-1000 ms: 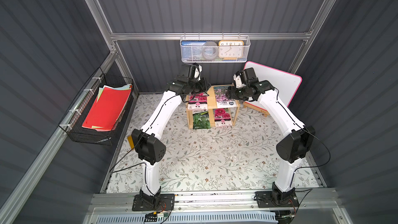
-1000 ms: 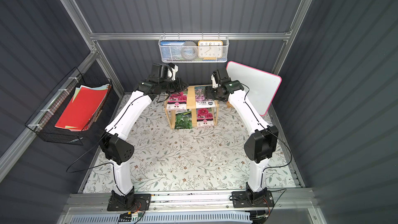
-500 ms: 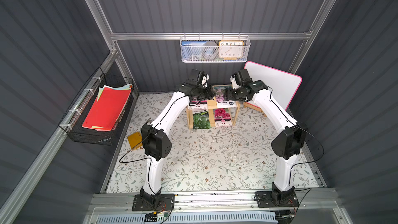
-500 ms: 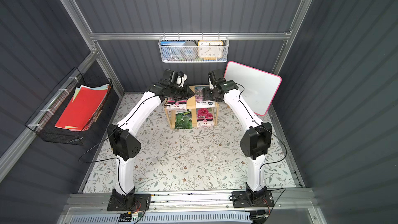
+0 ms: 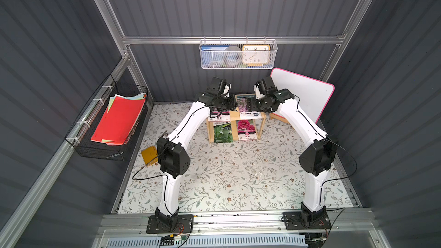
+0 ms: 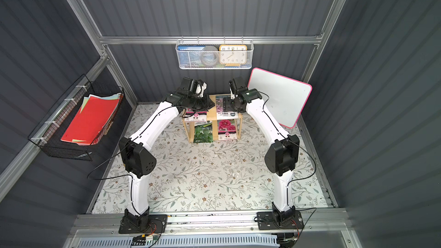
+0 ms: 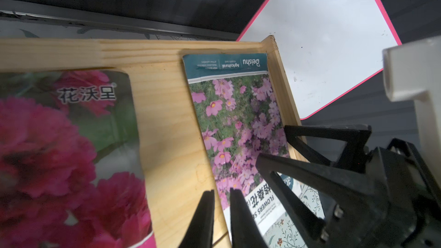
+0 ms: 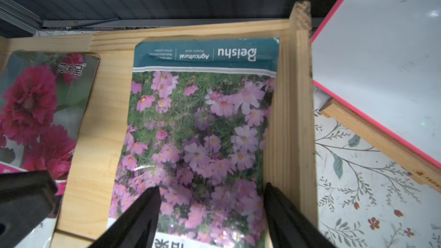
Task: Take the seed bag off the shelf
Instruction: Pick up the seed packet from the shelf.
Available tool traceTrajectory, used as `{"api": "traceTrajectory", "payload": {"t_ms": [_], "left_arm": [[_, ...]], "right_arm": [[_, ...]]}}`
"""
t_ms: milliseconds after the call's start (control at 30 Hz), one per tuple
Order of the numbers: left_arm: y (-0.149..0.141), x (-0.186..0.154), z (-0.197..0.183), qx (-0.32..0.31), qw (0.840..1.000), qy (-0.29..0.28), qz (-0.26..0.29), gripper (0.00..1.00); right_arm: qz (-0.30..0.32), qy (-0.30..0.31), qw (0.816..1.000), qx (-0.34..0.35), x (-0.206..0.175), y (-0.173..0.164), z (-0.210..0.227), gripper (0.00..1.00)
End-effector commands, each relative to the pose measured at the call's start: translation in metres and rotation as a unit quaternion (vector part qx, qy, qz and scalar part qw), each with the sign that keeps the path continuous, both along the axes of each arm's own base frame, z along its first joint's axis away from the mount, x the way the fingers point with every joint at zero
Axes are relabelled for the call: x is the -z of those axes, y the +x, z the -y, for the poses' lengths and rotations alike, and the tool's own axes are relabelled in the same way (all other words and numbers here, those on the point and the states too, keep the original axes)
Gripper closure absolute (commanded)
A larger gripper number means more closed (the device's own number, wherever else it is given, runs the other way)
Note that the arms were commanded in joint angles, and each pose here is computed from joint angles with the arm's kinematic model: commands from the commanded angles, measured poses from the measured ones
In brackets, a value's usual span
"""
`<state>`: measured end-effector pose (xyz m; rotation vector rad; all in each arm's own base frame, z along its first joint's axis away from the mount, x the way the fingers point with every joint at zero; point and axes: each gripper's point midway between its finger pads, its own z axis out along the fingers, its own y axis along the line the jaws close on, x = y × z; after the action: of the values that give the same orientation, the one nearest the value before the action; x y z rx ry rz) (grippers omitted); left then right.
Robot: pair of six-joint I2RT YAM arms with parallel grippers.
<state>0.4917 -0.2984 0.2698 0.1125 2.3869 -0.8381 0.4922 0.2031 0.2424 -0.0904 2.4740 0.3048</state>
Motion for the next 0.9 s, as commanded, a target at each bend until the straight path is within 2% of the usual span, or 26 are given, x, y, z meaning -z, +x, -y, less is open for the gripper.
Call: {"api": "traceTrajectory", "payload": {"t_ms": [0,533,867], "left_arm": [[-0.006,0.017,0.003,0.017,1.000,0.013,-0.016,0.83],[0.001,0.051,0.002,0.012,0.998,0.038,-0.040,0.87],[0.001,0.058,0.001,0.013,0.998,0.045,-0.044,0.87]], "right_arm": [[-0.012,-0.008,1.000,0.004,0.009,0.001,0.001,0.25],[-0.015,0.018,1.000,-0.005,0.010,0.003,-0.010,0.25],[-0.025,0.028,0.999,-0.008,0.017,0.004,-0.014,0.25]]}}
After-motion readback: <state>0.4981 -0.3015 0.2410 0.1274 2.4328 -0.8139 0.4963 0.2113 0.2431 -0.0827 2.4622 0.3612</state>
